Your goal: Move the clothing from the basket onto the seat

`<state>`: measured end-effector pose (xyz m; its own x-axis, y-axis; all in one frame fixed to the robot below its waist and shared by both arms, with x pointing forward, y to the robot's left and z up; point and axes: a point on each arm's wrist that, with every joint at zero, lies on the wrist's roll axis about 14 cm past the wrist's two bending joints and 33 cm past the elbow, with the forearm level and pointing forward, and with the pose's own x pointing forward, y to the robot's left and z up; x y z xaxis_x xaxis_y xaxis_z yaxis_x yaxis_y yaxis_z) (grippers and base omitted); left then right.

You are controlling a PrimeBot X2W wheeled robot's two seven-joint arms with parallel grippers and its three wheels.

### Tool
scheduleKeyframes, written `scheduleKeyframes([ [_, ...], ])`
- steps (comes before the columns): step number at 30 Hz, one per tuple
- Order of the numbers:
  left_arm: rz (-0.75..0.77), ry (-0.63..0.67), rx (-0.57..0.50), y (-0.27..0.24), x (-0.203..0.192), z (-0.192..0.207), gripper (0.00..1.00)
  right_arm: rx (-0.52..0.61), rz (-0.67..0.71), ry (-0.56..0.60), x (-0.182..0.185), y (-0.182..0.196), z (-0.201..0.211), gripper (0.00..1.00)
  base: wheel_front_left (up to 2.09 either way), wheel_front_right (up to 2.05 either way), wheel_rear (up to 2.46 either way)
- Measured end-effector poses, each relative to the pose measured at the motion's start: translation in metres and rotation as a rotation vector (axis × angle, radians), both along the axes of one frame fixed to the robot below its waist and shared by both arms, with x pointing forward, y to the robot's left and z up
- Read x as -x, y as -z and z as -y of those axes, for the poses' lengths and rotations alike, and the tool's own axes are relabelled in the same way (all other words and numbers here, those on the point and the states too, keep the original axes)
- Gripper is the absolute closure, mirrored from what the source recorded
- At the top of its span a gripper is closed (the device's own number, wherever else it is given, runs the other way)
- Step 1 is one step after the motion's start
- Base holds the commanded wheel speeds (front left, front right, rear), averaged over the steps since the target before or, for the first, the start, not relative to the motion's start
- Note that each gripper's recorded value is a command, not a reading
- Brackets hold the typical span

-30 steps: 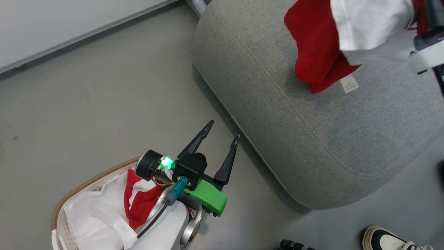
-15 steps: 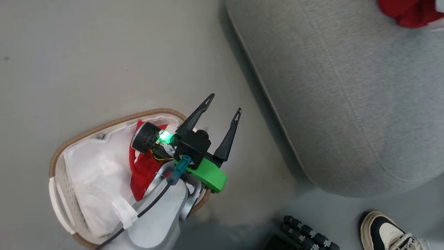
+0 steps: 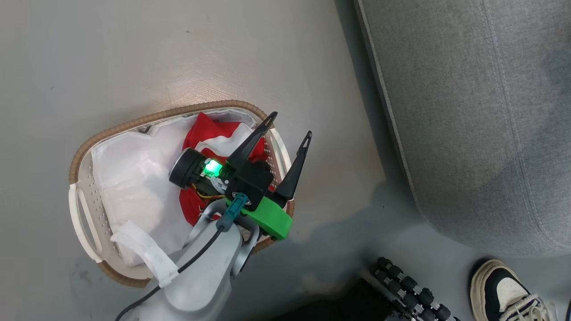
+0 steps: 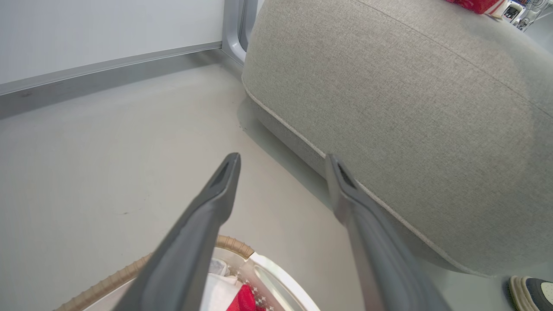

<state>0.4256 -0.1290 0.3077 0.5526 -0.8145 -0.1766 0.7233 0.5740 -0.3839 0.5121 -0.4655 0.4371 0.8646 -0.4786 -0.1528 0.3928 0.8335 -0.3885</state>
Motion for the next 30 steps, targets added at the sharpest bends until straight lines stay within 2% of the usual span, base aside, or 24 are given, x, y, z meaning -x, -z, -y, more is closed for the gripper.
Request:
scheduleKeyframes([
  [3, 0.003, -0.001, -0.009, 0.003, -0.002, -0.002, 0.0, -0.041, -0.029, 0.029, 0.016, 0.022, -0.004, 1.0, 0.0, 0.0, 0.0],
  [4, 0.007, -0.002, -0.009, 0.002, -0.003, -0.002, 0.0, -0.045, -0.033, 0.035, 0.021, 0.024, -0.005, 0.87, 0.0, 0.0, 0.0],
  [5, 0.01, -0.001, -0.009, 0.001, -0.004, -0.001, 0.0, -0.042, -0.035, 0.036, 0.025, 0.024, -0.005, 0.51, 0.0, 0.0, 0.0],
  [6, 0.015, -0.002, -0.009, -0.001, -0.005, -0.001, 0.0, -0.045, -0.026, 0.042, 0.029, 0.022, -0.005, 0.12, 0.0, 0.0, 0.0],
  [7, 0.022, -0.003, -0.009, -0.003, -0.006, -0.001, 0.0, -0.049, -0.017, 0.047, 0.033, 0.021, -0.007, 0.0, 0.0, 0.0, 0.0],
  [12, 0.058, -0.014, -0.008, -0.019, -0.012, -0.001, 0.0, -0.064, -0.023, 0.066, 0.064, 0.021, -0.012, 0.0, 0.0, 0.0, 0.0],
  [20, 0.105, -0.044, -0.01, -0.049, -0.01, -0.007, 0.0, -0.086, 0.037, 0.095, 0.107, 0.001, -0.02, 0.0, 0.0, 0.0, 0.0],
  [25, 0.134, -0.093, -0.015, -0.069, -0.011, -0.019, 0.0, -0.092, 0.094, 0.052, 0.114, -0.018, -0.035, 0.0, 0.0, 0.0, 0.0],
  [30, 0.159, -0.15, -0.031, -0.086, -0.01, -0.035, 0.0, -0.096, 0.163, -0.041, 0.107, -0.041, -0.063, 0.0, 0.0, 0.0, 0.0],
])
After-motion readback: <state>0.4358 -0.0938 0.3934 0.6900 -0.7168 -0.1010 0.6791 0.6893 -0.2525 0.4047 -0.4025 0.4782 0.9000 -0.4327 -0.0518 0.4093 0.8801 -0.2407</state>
